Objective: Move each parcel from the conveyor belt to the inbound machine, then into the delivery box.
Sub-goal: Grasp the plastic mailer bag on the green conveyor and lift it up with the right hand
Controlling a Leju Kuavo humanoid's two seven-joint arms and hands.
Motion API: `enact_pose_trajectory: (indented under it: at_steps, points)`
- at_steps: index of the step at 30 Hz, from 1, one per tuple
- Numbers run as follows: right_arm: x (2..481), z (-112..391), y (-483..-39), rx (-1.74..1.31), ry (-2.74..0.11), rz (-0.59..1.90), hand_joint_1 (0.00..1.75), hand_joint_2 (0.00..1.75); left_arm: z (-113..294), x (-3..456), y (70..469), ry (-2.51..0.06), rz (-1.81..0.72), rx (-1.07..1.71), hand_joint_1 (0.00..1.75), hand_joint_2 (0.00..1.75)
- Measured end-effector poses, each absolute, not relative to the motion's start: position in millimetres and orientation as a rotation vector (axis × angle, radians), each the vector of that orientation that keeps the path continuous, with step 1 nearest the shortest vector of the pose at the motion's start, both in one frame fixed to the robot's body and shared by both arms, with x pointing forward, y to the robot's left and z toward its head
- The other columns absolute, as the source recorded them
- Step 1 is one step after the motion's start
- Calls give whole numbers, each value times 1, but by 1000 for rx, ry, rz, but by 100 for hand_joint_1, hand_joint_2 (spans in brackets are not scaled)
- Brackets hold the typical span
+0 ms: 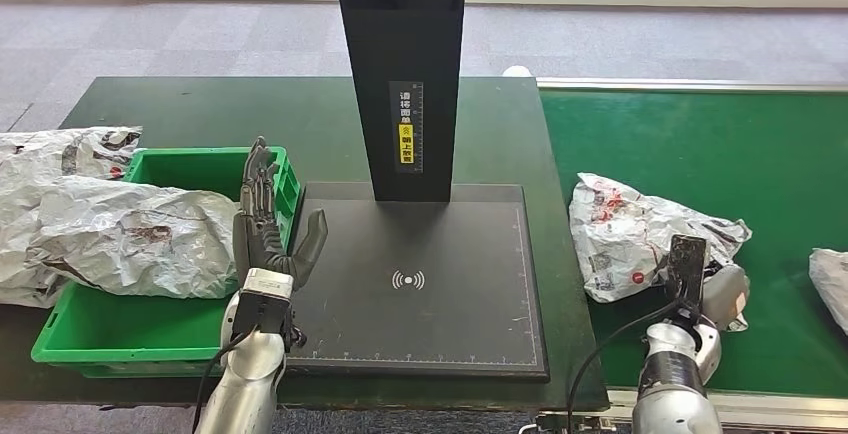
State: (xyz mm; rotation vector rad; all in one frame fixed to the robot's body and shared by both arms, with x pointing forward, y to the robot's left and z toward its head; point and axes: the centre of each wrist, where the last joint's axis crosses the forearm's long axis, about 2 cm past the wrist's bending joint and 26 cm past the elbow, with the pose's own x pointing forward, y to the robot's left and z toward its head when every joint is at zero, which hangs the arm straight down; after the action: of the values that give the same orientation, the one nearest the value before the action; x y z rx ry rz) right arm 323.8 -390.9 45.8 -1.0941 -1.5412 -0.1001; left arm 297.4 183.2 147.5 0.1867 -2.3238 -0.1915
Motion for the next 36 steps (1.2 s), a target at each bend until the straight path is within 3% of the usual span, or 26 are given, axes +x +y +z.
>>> enact_pose_trajectory:
  at_steps: [4,9,15,27,36]
  points:
    - [314,51,-389,-1108,-1591,-306,175,175,146,298,183,-2318,-208,186,0,175]
    - [307,75,-375,-1091,-1770,-378,175,175,144,298,182,-2310,-217,184,0,175]
    - [305,108,-345,-921,-2006,-367,175,175,142,298,181,-2304,-216,186,0,175]
    - [309,142,-240,-115,-2286,-158,175,175,143,303,176,-2307,-234,196,0,175]
    - [308,146,-216,16,-2298,-116,175,175,142,303,174,-2303,-237,196,0,175]
